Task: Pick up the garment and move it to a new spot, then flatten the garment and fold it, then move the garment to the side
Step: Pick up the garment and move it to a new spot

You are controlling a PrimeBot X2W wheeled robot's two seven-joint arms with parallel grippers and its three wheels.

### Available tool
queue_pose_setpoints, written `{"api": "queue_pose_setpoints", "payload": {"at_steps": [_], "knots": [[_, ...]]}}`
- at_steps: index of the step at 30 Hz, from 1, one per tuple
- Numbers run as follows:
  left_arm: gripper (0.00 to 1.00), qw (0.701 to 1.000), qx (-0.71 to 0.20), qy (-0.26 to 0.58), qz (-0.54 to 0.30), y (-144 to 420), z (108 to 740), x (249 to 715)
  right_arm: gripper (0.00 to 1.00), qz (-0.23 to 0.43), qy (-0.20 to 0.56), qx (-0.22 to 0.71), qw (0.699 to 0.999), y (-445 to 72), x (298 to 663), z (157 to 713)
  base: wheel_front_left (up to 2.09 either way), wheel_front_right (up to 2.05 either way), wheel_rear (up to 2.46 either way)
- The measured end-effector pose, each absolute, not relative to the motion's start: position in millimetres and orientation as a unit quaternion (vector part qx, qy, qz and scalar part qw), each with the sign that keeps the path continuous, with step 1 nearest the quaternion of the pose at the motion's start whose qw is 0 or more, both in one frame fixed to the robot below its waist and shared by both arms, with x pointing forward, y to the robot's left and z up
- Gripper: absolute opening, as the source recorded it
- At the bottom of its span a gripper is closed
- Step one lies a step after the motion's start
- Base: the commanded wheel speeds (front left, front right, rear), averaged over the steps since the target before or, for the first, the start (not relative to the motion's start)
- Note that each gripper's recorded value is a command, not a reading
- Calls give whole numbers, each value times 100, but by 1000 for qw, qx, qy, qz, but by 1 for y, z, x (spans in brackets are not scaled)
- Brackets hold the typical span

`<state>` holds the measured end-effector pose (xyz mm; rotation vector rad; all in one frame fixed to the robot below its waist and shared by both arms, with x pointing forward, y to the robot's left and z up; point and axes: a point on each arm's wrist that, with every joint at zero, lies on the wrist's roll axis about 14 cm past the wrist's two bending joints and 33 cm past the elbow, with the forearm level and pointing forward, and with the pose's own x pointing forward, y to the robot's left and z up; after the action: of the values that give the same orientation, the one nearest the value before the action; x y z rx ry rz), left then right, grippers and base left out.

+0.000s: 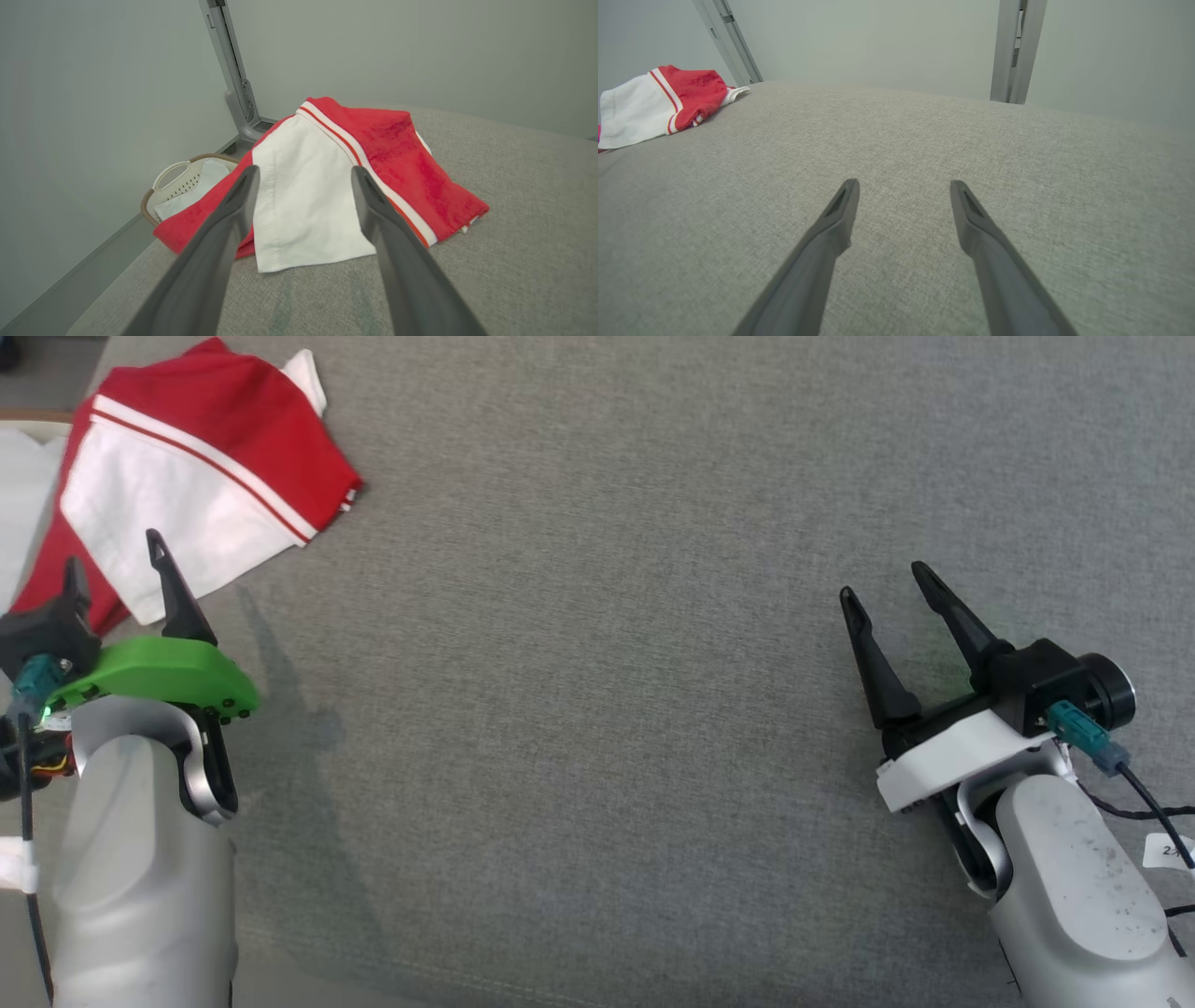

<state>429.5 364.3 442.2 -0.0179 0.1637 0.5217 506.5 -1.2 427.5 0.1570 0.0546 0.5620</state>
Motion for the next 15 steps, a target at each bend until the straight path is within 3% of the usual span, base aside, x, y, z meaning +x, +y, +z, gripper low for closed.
{"api": "queue_pose_setpoints", "payload": {"at_steps": [8, 14, 15], "knots": [[100, 950, -3, 162, 266, 379, 393, 463, 100, 249, 28, 72, 965, -31, 521, 411, 0, 0, 0], [100, 924, -20, 259, 279, 376, 341, 466, 100, 221, 29, 69, 972, -54, 526, 404, 0, 0, 0], [56, 924, -20, 263, 277, 375, 338, 468, 100, 217, 31, 69, 973, -57, 526, 403, 0, 0, 0]]}}
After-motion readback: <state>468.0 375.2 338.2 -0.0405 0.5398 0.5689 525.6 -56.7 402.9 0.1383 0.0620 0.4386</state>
